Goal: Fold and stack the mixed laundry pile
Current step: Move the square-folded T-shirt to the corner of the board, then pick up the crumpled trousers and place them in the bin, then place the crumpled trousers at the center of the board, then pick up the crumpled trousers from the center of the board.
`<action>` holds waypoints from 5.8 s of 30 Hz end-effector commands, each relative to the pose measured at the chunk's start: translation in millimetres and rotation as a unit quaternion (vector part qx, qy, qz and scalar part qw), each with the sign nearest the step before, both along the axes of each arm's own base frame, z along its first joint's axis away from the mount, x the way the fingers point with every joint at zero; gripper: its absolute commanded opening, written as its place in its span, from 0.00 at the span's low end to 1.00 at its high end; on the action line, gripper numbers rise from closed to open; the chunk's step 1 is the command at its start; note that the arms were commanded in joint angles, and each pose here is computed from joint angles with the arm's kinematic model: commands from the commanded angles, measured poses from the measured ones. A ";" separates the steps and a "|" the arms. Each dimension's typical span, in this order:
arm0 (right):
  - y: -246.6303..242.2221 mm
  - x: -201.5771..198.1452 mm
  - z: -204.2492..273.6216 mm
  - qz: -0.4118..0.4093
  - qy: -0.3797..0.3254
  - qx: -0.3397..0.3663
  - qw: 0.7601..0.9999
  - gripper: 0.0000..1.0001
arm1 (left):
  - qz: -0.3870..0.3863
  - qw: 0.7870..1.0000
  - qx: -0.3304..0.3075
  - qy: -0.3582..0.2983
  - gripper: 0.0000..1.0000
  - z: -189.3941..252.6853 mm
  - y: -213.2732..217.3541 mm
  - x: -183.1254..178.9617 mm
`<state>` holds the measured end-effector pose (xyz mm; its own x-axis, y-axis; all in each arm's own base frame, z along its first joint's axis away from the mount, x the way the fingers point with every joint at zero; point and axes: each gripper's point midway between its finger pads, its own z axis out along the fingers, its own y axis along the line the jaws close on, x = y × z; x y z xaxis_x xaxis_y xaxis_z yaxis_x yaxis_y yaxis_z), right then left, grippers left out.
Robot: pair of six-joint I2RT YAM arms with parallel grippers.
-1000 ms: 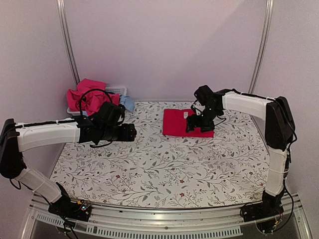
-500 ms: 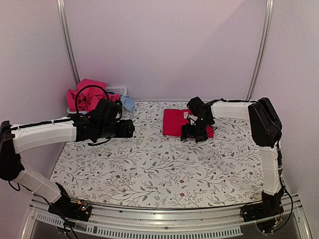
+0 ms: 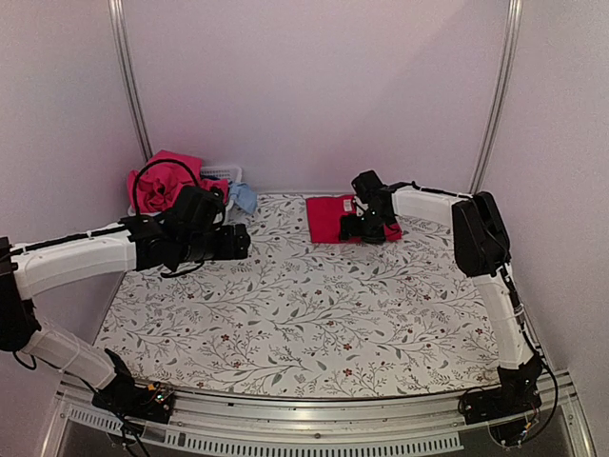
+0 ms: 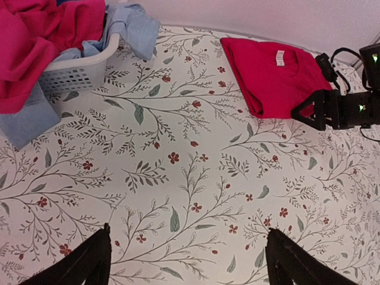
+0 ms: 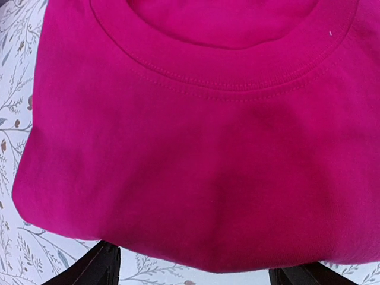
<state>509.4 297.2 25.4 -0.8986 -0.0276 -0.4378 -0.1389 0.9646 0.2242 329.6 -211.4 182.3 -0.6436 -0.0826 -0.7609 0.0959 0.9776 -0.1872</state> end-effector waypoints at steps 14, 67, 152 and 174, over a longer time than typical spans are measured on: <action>44.5 34.1 31.0 0.092 -0.035 0.109 0.989 0.86 | 0.074 0.994 -0.071 -0.041 0.96 60.3 70.5 81.9; -43.0 -67.1 186.8 0.085 -0.092 0.144 0.982 0.99 | -0.083 0.883 -0.200 -0.417 0.00 356.6 142.0 215.2; -8.2 -99.3 40.1 0.173 0.115 0.161 0.965 0.91 | -0.185 0.976 0.057 0.104 0.90 -19.1 -19.3 58.1; 46.3 -172.7 -63.6 0.270 0.215 0.039 0.938 0.50 | -0.258 0.934 0.096 0.228 0.47 -130.3 -105.2 47.5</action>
